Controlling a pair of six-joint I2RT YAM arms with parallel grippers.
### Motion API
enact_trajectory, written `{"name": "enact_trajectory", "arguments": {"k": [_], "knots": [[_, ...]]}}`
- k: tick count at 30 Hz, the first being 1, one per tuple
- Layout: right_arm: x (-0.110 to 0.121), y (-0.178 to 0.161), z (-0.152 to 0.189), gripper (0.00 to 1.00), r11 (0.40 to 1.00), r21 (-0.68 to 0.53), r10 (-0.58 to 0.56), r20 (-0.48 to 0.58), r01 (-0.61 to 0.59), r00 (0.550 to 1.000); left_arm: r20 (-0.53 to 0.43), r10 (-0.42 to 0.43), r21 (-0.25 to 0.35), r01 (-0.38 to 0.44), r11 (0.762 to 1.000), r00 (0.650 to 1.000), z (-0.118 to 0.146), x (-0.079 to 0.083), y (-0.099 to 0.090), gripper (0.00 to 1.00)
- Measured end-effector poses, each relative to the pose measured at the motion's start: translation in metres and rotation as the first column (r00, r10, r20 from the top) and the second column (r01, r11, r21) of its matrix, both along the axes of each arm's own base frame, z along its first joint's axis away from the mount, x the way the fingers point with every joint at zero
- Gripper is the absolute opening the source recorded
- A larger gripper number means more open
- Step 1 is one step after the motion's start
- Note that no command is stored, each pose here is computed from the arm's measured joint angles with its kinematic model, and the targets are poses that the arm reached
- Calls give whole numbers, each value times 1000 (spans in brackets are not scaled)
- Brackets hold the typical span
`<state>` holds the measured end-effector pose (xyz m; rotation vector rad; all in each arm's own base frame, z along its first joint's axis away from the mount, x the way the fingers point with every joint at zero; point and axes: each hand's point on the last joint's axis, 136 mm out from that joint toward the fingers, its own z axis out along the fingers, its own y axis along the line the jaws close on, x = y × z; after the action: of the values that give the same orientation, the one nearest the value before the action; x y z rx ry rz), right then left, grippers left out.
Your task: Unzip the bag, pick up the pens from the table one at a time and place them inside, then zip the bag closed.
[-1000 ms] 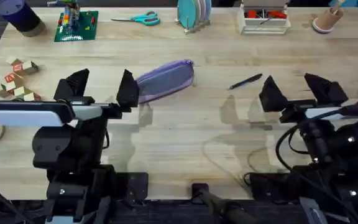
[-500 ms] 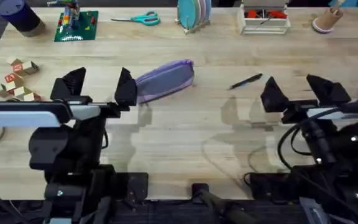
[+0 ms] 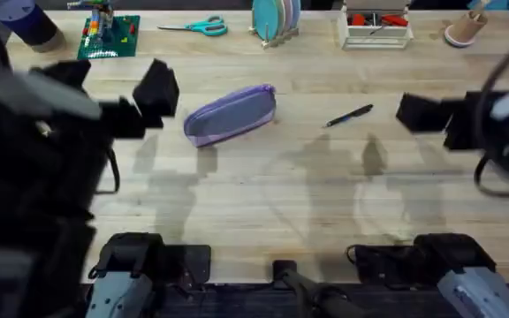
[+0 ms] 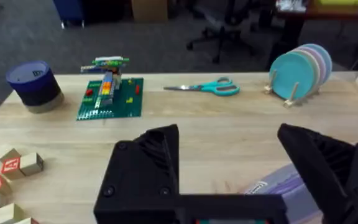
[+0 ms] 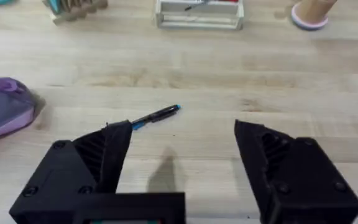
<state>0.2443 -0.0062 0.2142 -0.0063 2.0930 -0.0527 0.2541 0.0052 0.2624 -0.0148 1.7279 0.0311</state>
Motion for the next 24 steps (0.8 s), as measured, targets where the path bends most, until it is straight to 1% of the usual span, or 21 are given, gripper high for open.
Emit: {"name": "enact_trajectory", "arguments": {"k": [3, 5, 8, 11, 16, 20, 24], "knots": [[16, 0, 9, 996, 1000, 0, 0, -99, 0, 995, -92, -4, -1, 4, 1000, 996, 4, 13, -1, 992], [25, 0, 13, 996, 1000, 0, 1, -164, -1, 986, -160, -9, -3, 9, 1000, 987, 4, 21, -1, 991], [36, 0, 15, 995, 1000, 0, 1, -264, -1, 965, -260, -28, -12, 25, 1000, 965, 3, 32, -5, 991], [45, 0, 17, 996, 1000, 0, 1, -328, -1, 945, -334, -42, -21, 37, 999, 942, 4, 41, -7, 991], [59, 0, 22, 996, 1000, 0, 1, -355, -1, 935, -402, -58, -33, 49, 998, 914, 8, 51, -10, 991], [59, 0, 24, 996, 1000, 0, 1, -355, -1, 935, -412, -60, -35, 51, 998, 909, 12, 58, -10, 991], [58, 0, 24, 996, 1000, 0, 1, -356, -1, 935, -426, -61, -36, 50, 998, 903, 8, 59, -10, 992]]}}
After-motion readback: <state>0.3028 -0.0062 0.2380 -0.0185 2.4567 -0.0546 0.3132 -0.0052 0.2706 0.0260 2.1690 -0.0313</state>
